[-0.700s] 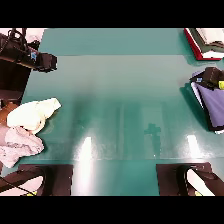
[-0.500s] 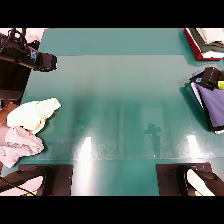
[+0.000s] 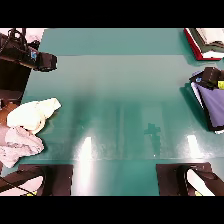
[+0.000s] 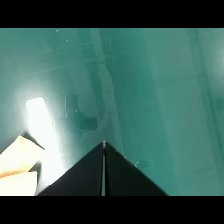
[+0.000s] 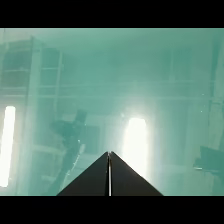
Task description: Fold the shirts.
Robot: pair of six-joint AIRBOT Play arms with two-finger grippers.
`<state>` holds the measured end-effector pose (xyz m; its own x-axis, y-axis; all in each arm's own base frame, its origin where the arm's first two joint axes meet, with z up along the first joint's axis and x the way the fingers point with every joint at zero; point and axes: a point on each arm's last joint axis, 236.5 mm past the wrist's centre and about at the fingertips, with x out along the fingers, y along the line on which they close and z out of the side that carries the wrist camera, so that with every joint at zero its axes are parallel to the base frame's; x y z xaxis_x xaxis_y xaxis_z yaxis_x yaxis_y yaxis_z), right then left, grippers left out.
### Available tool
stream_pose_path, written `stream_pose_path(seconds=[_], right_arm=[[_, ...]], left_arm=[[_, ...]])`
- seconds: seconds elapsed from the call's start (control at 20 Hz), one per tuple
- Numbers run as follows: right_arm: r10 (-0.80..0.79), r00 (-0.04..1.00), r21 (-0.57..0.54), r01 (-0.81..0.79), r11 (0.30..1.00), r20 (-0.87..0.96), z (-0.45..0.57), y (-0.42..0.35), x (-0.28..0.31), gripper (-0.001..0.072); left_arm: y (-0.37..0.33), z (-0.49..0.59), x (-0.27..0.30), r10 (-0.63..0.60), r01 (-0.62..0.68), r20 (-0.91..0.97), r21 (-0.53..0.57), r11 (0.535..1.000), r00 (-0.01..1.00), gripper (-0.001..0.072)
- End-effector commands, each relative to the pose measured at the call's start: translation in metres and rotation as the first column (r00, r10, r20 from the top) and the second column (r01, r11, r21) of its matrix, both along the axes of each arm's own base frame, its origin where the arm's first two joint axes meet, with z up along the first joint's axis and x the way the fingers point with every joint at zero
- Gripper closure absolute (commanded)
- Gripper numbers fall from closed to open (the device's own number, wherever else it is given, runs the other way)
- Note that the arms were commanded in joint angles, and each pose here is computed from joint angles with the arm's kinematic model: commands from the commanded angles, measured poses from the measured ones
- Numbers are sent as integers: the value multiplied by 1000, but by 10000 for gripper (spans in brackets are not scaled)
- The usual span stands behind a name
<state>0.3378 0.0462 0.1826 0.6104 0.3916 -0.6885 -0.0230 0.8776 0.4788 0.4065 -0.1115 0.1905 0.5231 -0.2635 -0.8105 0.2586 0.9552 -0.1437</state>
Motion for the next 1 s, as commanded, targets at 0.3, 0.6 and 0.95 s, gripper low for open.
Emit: stream_pose_path(seconds=[0.3,0.6,0.95], right_arm=[[1,1000,-1,-1,1000,0,0,0,0,694],[9,1000,-9,-8,1000,5,0,0,0,694],[10,1000,-9,-10,1000,4,0,0,0,695]], left_arm=[[82,-65,-56,149,-52,-260,344,937,954,163],[155,-155,-119,364,-152,-352,506,849,862,133],[182,-222,-146,442,-221,-415,480,849,795,134]])
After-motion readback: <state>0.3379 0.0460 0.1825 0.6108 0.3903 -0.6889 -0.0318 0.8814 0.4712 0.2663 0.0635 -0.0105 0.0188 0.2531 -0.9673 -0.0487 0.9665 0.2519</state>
